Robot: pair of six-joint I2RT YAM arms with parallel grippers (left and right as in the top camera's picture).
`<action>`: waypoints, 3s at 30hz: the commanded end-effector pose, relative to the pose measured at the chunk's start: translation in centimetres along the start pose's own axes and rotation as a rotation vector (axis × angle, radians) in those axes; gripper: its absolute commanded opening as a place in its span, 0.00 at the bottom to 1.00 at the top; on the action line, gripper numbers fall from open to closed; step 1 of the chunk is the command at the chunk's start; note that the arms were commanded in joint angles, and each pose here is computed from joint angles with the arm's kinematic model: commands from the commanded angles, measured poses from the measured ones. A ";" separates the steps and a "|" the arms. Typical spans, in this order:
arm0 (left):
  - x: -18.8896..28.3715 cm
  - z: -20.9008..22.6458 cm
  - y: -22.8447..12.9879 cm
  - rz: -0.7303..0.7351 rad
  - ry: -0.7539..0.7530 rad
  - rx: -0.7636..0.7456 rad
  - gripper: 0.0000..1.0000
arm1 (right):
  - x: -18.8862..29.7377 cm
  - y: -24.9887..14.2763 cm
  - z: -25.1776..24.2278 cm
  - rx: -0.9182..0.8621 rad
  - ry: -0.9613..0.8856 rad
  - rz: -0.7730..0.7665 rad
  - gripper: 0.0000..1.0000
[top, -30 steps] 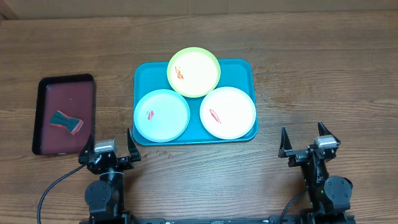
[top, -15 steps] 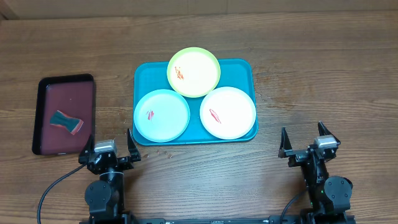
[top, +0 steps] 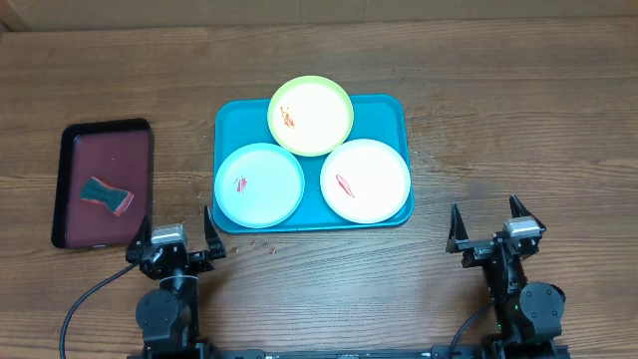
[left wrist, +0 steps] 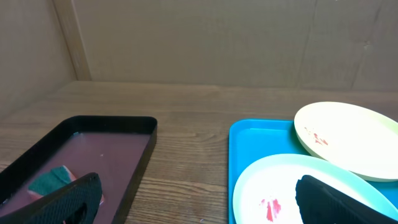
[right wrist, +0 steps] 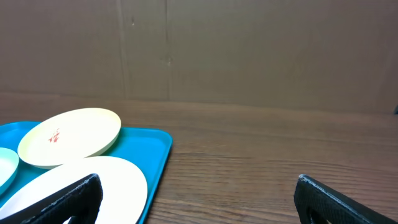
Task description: Clean dirty plates on tray and stack at the side
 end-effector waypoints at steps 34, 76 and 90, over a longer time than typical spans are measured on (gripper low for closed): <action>0.6 -1.8 2.7 -0.224 -0.278 0.007 1.00 | 0.0 -0.1 -0.1 0.004 -0.012 -0.010 1.00; 5.3 0.7 18.5 -0.144 -0.393 0.031 1.00 | 0.0 -0.1 -0.1 0.004 -0.012 -0.010 1.00; -4.4 3.0 22.4 0.183 -0.113 0.170 1.00 | 0.0 -0.1 -0.1 0.004 -0.012 -0.010 1.00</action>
Point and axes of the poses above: each gripper's point midway between its finger pads, its own x axis back along the fingers, its own z axis along the line the jaws close on, y = z × x, the point moved 10 cm from there along x, back along the fingers, and after that the axes turned 10 degrees about -x, right-handed, at the moved point
